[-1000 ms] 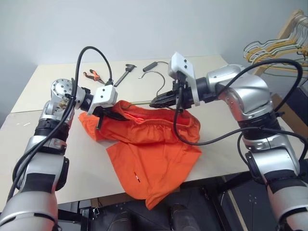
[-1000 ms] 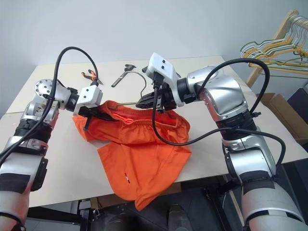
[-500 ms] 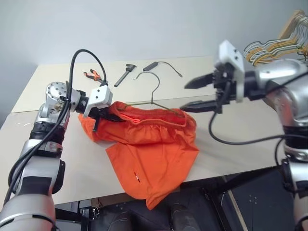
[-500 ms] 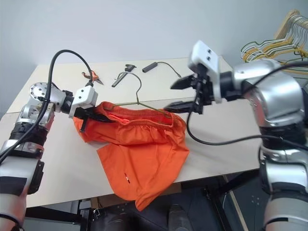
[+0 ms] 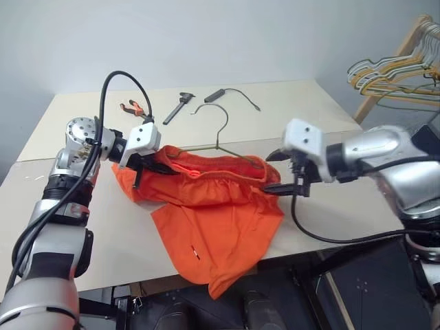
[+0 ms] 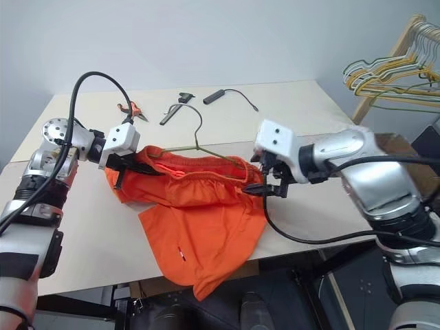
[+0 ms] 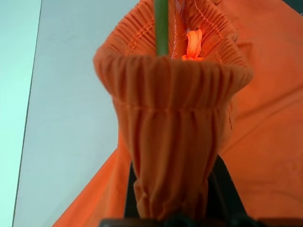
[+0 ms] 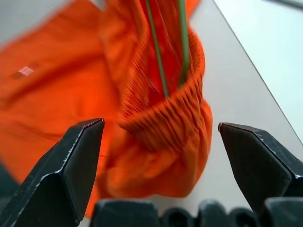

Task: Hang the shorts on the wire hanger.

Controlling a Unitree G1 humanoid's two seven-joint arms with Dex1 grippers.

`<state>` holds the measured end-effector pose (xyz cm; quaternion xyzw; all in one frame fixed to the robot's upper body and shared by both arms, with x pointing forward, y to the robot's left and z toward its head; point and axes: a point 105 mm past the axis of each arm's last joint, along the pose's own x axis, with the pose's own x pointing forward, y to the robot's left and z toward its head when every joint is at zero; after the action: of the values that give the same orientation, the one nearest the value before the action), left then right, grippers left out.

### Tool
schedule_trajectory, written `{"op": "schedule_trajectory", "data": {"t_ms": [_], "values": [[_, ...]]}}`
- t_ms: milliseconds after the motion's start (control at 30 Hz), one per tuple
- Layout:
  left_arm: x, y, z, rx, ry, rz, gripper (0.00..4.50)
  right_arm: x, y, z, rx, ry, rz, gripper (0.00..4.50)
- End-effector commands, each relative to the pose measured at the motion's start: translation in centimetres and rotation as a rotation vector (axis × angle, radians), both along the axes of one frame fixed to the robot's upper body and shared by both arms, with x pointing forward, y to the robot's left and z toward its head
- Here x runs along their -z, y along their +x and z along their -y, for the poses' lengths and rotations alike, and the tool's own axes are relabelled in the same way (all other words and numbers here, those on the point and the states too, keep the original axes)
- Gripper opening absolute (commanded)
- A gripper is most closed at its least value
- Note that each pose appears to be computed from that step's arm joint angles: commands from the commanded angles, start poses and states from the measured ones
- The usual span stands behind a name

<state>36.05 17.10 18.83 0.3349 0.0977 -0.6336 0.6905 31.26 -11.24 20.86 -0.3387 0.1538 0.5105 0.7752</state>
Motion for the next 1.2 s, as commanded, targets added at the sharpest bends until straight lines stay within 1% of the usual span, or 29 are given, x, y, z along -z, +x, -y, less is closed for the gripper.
{"op": "schedule_trajectory", "data": {"t_ms": [33,233,333,467,500,533,700,733,967,1000,1033,1200], "values": [[-2.1,0.0,0.1,0.017,-0.017,0.065,0.0,0.0,0.8,-0.8,-0.008,-0.018,0.05,4.47],[-2.0,0.0,0.3,0.024,-0.015,0.064,0.0,0.7,2.5,-1.8,-0.022,-0.039,0.043,4.47],[-1.8,-0.1,0.4,0.029,-0.01,0.062,0.0,0.5,3.0,-2.2,-0.045,-0.028,0.017,3.9],[-1.6,-0.4,0.3,0.036,-0.006,0.057,0.0,1.1,3.7,-1.8,-0.074,-0.08,-0.003,2.56],[-1.5,-0.5,0.3,0.04,-0.005,0.056,0.0,1.2,3.7,-1.8,-0.086,-0.082,-0.017,2.13],[-1.5,-0.5,0.4,0.042,-0.004,0.056,0.0,1.2,3.7,-1.9,-0.101,-0.077,-0.034,1.87],[-1.3,-0.8,0.4,0.056,0.008,0.055,0.0,0.8,3.4,-2.4,-0.163,-0.051,-0.081,0.13],[-1.2,-0.8,0.4,0.058,0.01,0.055,0.0,0.7,3.3,-2.4,-0.173,-0.045,-0.09,0.02],[-1.0,-1.2,0.5,0.08,0.013,0.055,0.0,0.2,2.4,-2.5,-0.216,0.024,-0.177,0.02],[-1.1,-1.2,0.6,0.083,0.003,0.059,0.6,0.2,2.3,-2.4,-0.214,0.032,-0.19,0.0],[-1.3,-1.3,0.8,0.085,-0.013,0.06,0.78,0.2,2.1,-2.3,-0.206,0.042,-0.201,0.0],[-2.9,-1.1,1.0,0.068,-0.108,0.091,2.34,0.8,1.0,-1.1,-0.154,0.102,-0.278,0.0]]}}
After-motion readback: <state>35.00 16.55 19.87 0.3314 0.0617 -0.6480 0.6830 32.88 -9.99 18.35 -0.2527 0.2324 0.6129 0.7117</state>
